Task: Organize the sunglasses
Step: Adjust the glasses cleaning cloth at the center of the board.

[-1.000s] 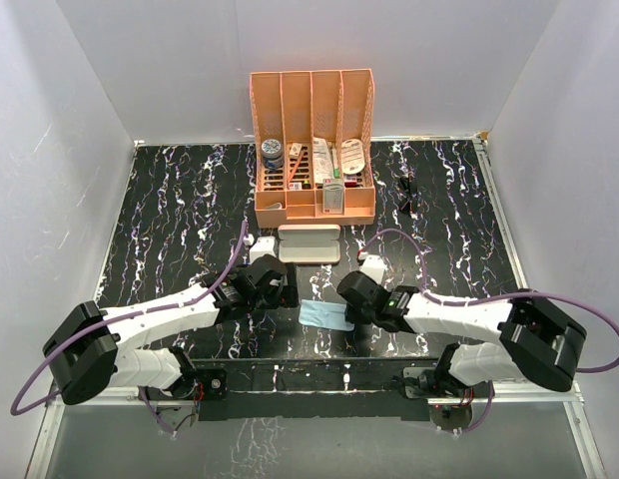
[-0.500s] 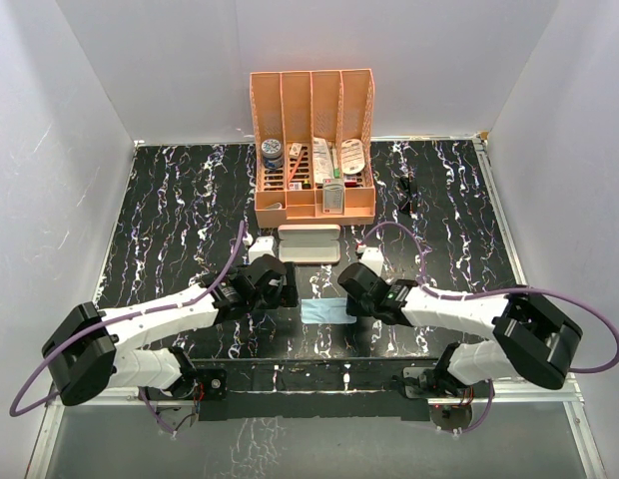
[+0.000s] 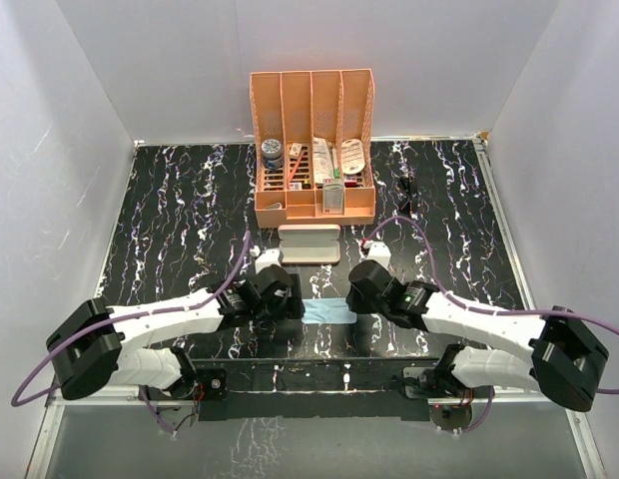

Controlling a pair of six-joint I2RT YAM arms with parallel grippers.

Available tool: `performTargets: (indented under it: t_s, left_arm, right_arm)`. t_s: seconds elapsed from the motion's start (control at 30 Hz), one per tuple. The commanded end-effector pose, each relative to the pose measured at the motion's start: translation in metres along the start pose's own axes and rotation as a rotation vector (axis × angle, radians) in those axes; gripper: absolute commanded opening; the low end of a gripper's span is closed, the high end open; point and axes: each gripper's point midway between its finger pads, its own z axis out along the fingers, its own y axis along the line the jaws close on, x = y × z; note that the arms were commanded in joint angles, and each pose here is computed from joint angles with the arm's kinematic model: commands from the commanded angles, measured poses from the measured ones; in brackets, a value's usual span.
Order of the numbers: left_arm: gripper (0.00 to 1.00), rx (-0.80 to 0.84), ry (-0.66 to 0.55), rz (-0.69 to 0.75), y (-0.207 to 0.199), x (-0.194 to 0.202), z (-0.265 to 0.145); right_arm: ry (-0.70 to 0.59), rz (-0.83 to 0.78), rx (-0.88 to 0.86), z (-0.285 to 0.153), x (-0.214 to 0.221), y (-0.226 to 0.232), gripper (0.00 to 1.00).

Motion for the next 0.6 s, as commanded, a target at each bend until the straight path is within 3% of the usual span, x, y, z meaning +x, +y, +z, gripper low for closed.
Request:
performTargets:
  t_s: [0.0, 0.2, 0.57]
  left_arm:
    - [0.74, 0.01, 0.033, -0.008, -0.018, 0.017, 0.0]
    - [0.66, -0.015, 0.036, -0.048, -0.031, 0.028, 0.007]
    - [0.61, -0.14, -0.026, -0.081, -0.03, 0.014, 0.018]
  right_arm:
    - [-0.058, 0.007, 0.0, -0.011, -0.015, -0.001, 0.11]
    - [-0.072, 0.021, -0.008, -0.019, -0.012, -0.009, 0.11]
    - [-0.097, 0.042, -0.047, -0.032, -0.006, -0.018, 0.11]
